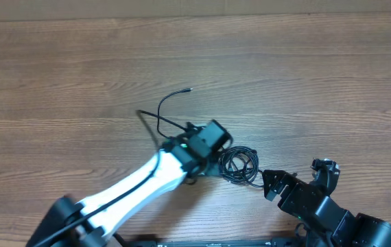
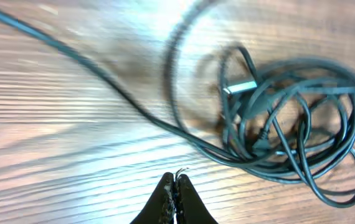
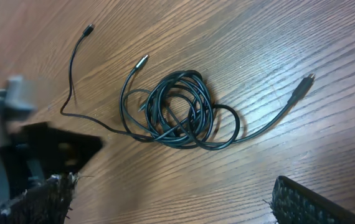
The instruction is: Untangle cables
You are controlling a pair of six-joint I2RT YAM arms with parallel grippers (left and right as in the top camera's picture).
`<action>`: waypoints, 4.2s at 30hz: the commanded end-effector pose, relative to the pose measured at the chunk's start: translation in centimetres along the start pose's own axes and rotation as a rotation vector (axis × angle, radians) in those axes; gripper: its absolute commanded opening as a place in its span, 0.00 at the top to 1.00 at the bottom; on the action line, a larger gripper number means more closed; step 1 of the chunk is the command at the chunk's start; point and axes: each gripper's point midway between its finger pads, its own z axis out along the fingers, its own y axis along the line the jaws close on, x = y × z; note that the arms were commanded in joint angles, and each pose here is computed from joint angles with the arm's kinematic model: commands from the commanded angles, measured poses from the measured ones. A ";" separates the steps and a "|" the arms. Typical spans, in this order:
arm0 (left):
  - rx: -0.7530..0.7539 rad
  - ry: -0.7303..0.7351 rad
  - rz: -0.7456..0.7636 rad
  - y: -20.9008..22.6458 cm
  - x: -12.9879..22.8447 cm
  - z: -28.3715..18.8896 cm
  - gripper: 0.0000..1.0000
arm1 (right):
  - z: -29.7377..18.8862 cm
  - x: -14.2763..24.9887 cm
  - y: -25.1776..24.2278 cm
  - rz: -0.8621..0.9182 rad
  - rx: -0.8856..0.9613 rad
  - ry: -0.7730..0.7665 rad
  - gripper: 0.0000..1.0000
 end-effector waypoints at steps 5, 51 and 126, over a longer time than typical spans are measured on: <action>0.010 -0.148 -0.016 1.1 -2.9 -3.6 0.96 | -0.5 -0.3 0.5 0.017 -0.023 -0.007 0.00; 0.187 -0.332 -0.010 4.4 -2.8 -14.3 0.96 | -1.2 -1.4 5.7 0.088 -0.237 -0.029 0.07; 0.315 -0.113 0.092 -0.7 -3.6 -8.1 0.71 | 9.4 -2.8 3.2 -0.398 0.319 -0.212 0.38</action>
